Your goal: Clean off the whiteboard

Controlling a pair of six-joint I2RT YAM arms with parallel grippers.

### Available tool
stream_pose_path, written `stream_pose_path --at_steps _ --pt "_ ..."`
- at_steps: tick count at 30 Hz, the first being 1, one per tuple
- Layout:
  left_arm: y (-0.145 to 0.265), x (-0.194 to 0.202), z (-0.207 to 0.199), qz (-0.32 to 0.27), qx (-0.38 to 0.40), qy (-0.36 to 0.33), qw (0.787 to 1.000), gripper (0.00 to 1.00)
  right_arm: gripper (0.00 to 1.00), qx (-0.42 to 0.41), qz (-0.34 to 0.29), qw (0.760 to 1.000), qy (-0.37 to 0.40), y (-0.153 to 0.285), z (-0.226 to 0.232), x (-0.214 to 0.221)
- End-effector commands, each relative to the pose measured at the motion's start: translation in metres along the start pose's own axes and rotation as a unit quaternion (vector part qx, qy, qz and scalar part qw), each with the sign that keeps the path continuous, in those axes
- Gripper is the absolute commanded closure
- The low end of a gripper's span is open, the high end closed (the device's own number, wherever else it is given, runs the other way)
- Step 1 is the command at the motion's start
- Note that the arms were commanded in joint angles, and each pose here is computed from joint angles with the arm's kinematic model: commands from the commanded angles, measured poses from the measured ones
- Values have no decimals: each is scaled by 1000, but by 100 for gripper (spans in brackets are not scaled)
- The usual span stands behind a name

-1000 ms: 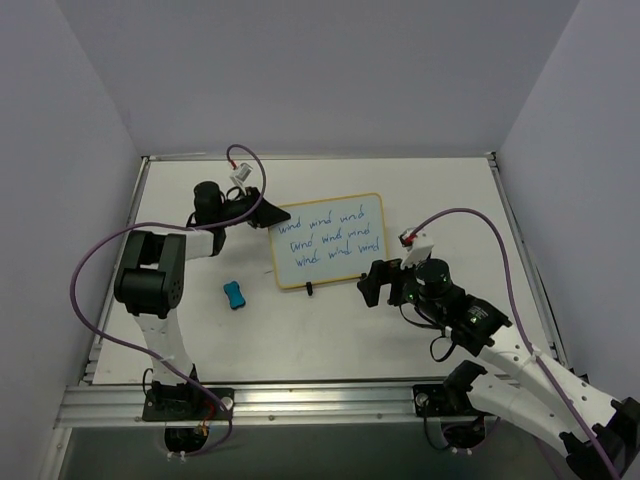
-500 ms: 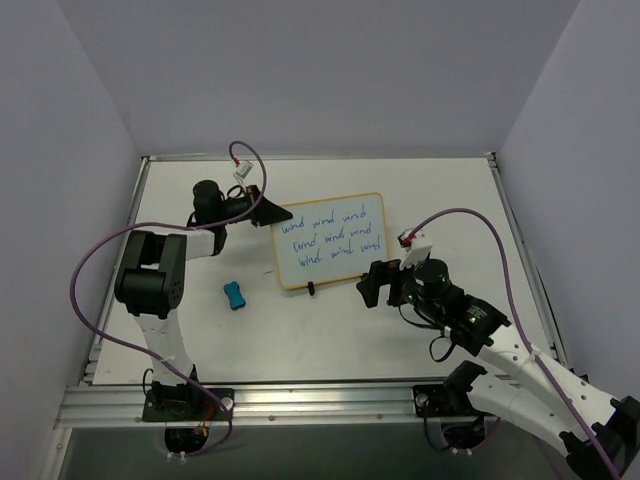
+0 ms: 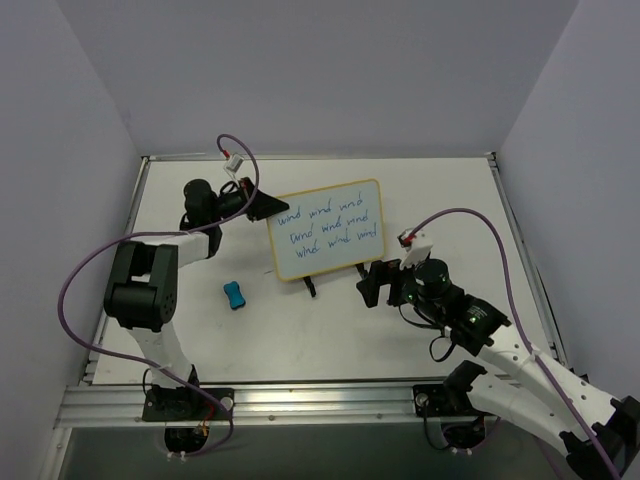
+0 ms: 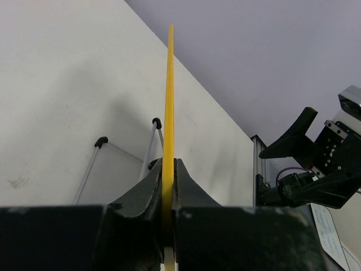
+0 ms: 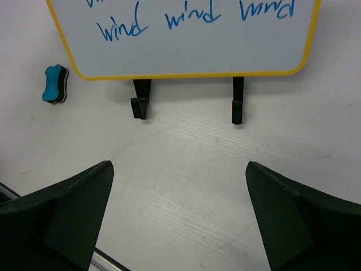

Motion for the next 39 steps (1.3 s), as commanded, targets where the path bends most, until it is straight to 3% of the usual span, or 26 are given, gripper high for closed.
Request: stream_pose_path --at_steps 1,9,10,11,12,14,16,18,19,20,21,23,26,31,32,36,39 --pt "4 -48 -29 -65 6 -80 995 98 0 -11 -27 1000 3 4 6 -9" --pt "22 -92 -86 -123 -9 -121 985 98 0 -34 -53 998 -2 17 16 -23" --pt "25 -96 -90 -117 -35 -104 987 98 0 -43 -55 998 1 20 19 -27" --pt "34 -110 -109 -130 -53 -142 980 98 0 -62 -50 997 2 21 24 -28" --pt "40 -111 -109 -124 -117 -108 979 98 0 -85 -49 995 3 23 33 -35" --pt "57 -138 -143 -151 -165 -156 962 98 0 -99 -26 995 8 15 41 -37" --pt "78 -145 -148 -156 -259 -118 946 98 0 -124 12 992 15 0 57 -36" --pt "100 -166 -174 -178 -286 -120 934 98 0 -149 26 988 22 -12 74 -32" --pt "113 -159 -173 -159 -336 -78 925 98 0 -152 37 987 26 -24 85 -29" --pt "137 -171 -184 -181 -383 -85 902 98 0 -184 44 981 43 -25 107 -19" --pt "150 -163 -186 -162 -428 -56 887 98 0 -189 50 979 56 -30 119 -13" --pt "181 -165 -196 -179 -518 -76 833 98 0 -175 46 980 81 -45 153 3" --pt "207 -160 -214 -170 -582 -91 790 98 0 -149 35 985 82 -75 184 24" --pt "226 -149 -233 -156 -649 -104 737 98 1 -140 41 986 83 -121 215 60" --pt "233 -148 -235 -154 -681 -103 709 98 1 -135 45 986 84 -128 217 64" --pt "244 -141 -247 -150 -721 -100 669 98 1 -75 52 990 105 -166 222 80" --pt "247 -138 -252 -148 -726 -102 664 98 3 -43 63 990 116 -186 223 88"
Point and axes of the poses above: each gripper's point midway between its finger pads, its own y axis back along the fingers, its own z axis along the line the jaws close on, x = y × z, the point moved 10 cm from there along y, back along the fingers, and after that the axes turned 15 degrees about -y, right-handed, at the moved point
